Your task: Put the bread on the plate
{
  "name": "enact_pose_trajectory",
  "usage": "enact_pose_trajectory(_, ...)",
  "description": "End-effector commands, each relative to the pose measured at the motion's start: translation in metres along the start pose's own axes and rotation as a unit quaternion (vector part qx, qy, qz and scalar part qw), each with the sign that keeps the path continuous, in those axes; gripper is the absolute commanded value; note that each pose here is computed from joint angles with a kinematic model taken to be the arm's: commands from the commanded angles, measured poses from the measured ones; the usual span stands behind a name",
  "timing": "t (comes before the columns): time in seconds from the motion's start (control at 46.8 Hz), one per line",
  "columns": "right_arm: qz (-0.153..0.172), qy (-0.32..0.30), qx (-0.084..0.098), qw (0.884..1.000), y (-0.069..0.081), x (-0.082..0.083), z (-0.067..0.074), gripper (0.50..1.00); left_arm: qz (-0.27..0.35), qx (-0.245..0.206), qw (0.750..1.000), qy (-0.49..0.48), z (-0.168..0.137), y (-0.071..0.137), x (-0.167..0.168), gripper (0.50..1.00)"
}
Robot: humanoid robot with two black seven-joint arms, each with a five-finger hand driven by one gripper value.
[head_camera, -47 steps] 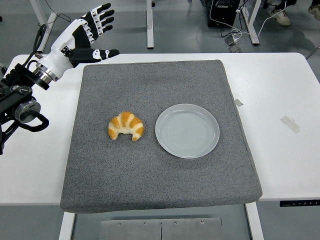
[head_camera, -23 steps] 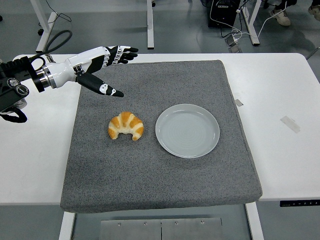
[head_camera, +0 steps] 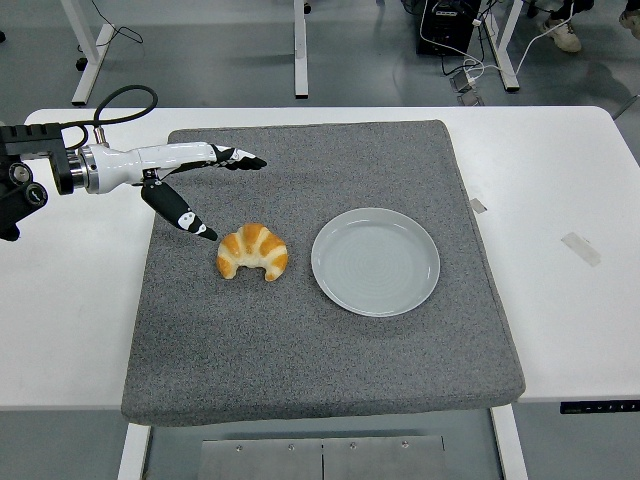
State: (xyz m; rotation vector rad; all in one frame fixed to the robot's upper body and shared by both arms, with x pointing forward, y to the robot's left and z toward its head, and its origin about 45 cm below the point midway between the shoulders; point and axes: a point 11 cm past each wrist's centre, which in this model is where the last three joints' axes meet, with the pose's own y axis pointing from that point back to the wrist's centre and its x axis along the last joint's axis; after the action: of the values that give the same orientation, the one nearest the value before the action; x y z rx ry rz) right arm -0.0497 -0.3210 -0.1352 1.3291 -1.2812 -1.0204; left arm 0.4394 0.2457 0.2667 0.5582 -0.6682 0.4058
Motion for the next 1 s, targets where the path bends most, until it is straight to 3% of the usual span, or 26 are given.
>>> enact_pose_trajectory(0.0, 0.0, 0.0, 0.0, 1.0, 0.0, 0.0, 0.0, 1.0, -0.008, 0.004, 1.0, -0.01, -0.001, -0.001, -0.003, 0.98)
enact_pose_trajectory(0.342, 0.0, 0.0, 0.001, 1.0, 0.0, 0.0, -0.001, 1.0, -0.045, 0.024, 0.997, -0.057, -0.009, -0.005, -0.02, 0.977)
enact_pose_trajectory(0.812, 0.0, 0.001, 0.0, 1.0, 0.0, 0.0, -0.001, 1.0, -0.06, -0.002, 0.993, -0.104, 0.005, -0.041, -0.046, 0.963)
enact_pose_trajectory(0.983, 0.0, 0.001, 0.0, 1.0, 0.0, 0.0, 0.0, 1.0, -0.064, 0.002, 0.991, -0.116, 0.002, -0.043, -0.05, 0.955)
